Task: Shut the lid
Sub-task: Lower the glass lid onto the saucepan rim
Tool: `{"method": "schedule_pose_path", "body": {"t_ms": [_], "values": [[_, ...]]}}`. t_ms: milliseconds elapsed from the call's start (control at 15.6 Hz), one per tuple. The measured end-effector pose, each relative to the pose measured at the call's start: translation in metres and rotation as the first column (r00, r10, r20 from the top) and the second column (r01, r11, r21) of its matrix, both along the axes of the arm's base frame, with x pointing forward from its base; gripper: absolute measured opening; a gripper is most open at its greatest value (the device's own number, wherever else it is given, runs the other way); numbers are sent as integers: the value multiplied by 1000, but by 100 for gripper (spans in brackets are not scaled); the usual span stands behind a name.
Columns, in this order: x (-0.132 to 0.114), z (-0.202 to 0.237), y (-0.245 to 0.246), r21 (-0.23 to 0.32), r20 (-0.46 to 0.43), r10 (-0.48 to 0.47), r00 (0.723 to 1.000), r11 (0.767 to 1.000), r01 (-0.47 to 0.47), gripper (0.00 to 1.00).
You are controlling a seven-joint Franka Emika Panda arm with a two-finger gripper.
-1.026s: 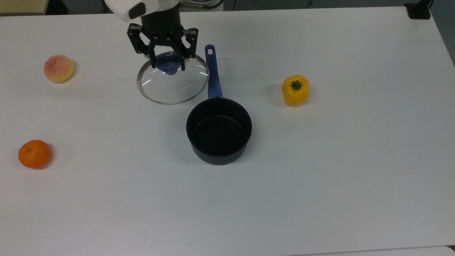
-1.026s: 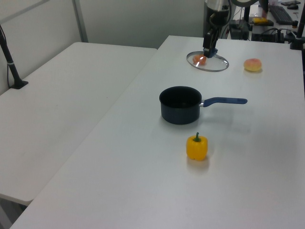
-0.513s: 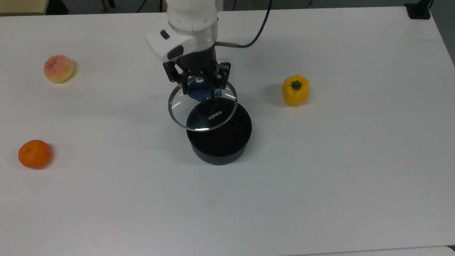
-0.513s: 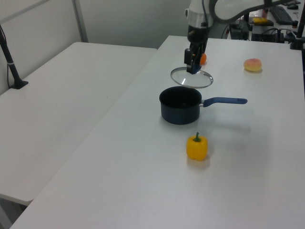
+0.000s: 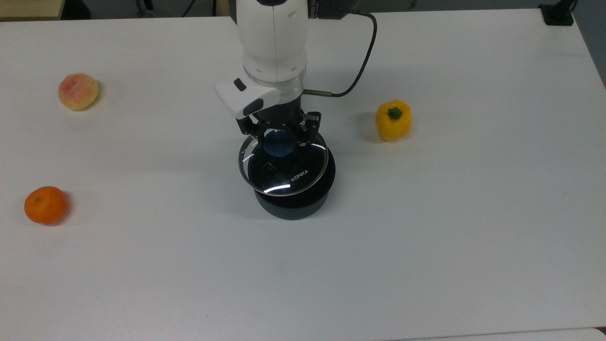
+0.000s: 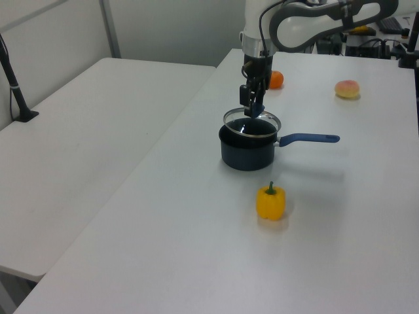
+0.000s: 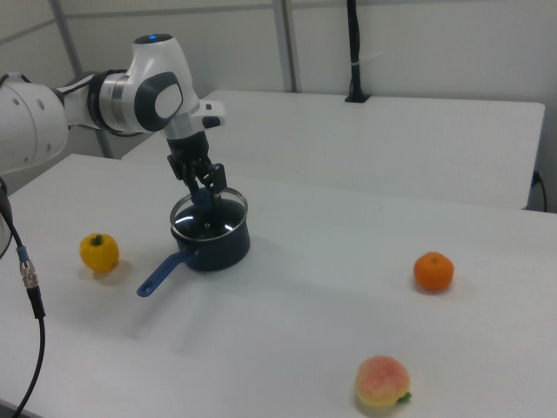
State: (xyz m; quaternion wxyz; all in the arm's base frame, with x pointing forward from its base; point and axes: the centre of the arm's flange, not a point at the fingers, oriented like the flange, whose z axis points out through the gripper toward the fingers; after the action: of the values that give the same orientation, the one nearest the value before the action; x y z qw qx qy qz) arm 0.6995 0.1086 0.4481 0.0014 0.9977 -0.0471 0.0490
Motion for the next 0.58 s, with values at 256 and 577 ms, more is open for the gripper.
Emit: {"method": "schedule_pose_path", "body": {"t_ms": [256, 577], "values": [[2, -5, 11, -3, -2, 15, 1000, 1000, -15, 66], [3, -13, 18, -30, -6, 34, 999, 999, -34, 66]]}}
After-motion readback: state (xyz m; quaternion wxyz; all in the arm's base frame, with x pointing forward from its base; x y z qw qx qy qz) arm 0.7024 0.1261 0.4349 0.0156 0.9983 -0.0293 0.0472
